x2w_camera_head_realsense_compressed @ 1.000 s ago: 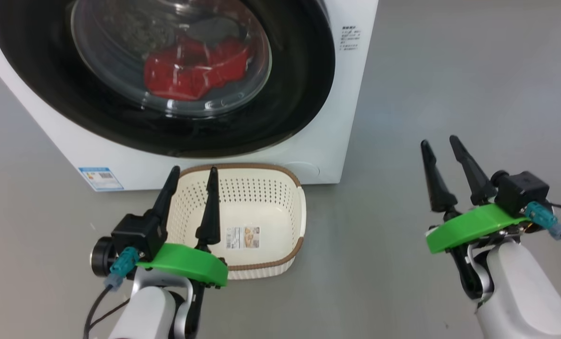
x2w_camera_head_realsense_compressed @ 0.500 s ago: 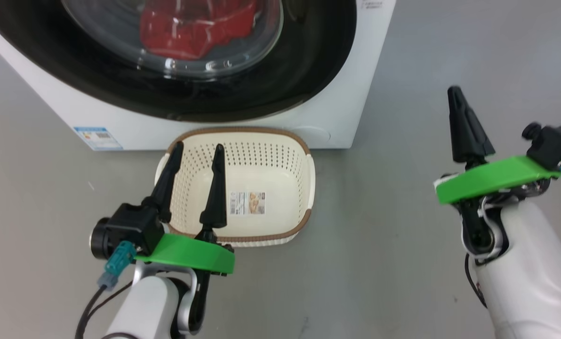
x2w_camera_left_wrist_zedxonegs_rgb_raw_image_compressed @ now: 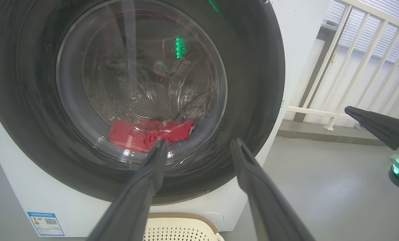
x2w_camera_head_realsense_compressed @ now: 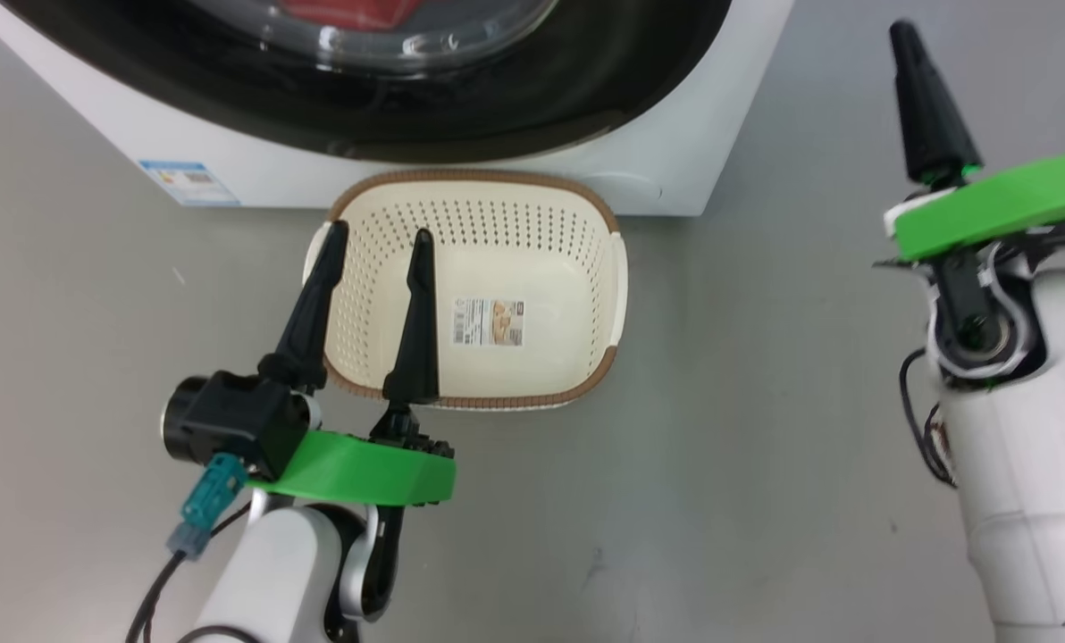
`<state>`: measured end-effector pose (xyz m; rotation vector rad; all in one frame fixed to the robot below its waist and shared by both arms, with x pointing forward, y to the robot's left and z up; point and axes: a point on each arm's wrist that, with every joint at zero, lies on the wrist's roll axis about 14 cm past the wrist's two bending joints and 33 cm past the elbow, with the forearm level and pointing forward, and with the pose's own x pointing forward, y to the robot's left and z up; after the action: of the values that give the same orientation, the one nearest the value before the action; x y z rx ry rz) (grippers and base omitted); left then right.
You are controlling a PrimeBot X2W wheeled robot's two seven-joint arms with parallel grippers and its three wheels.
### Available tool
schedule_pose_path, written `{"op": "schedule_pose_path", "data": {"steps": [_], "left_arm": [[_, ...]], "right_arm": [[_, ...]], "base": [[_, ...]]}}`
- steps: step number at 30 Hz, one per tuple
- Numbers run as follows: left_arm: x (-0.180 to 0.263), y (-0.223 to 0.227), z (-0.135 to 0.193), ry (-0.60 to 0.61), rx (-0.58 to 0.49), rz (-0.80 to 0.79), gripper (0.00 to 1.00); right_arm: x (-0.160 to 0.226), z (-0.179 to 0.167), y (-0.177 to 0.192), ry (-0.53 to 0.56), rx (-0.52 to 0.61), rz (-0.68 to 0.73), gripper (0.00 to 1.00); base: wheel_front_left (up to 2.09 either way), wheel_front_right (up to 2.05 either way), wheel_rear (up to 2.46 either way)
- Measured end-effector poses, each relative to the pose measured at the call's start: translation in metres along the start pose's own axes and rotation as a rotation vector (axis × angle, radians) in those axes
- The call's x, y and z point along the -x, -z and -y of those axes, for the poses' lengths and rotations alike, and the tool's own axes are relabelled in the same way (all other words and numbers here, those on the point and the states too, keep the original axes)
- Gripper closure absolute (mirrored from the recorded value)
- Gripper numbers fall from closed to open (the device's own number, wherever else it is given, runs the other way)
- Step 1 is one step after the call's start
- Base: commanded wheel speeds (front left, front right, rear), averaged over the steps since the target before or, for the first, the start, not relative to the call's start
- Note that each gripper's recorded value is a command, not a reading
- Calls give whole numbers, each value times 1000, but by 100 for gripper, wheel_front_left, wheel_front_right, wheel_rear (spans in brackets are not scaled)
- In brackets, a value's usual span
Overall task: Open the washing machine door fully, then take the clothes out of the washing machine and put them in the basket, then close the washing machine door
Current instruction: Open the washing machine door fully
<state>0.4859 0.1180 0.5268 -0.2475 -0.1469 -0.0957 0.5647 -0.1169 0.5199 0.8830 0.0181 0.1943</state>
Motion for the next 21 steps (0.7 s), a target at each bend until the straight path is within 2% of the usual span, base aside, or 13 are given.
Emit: {"op": "schedule_pose_path", "data": {"steps": [13, 21], "left_arm": [[-9, 18, -9, -16, 5, -15, 0], [-11, 30, -17, -29, -3, -38, 0]], "right_arm": [[-43, 13, 12, -12, -283, -102, 100], [-72, 4, 20, -70, -452, -186, 100]], "base": [[0, 0, 0], [0, 0, 0]]}}
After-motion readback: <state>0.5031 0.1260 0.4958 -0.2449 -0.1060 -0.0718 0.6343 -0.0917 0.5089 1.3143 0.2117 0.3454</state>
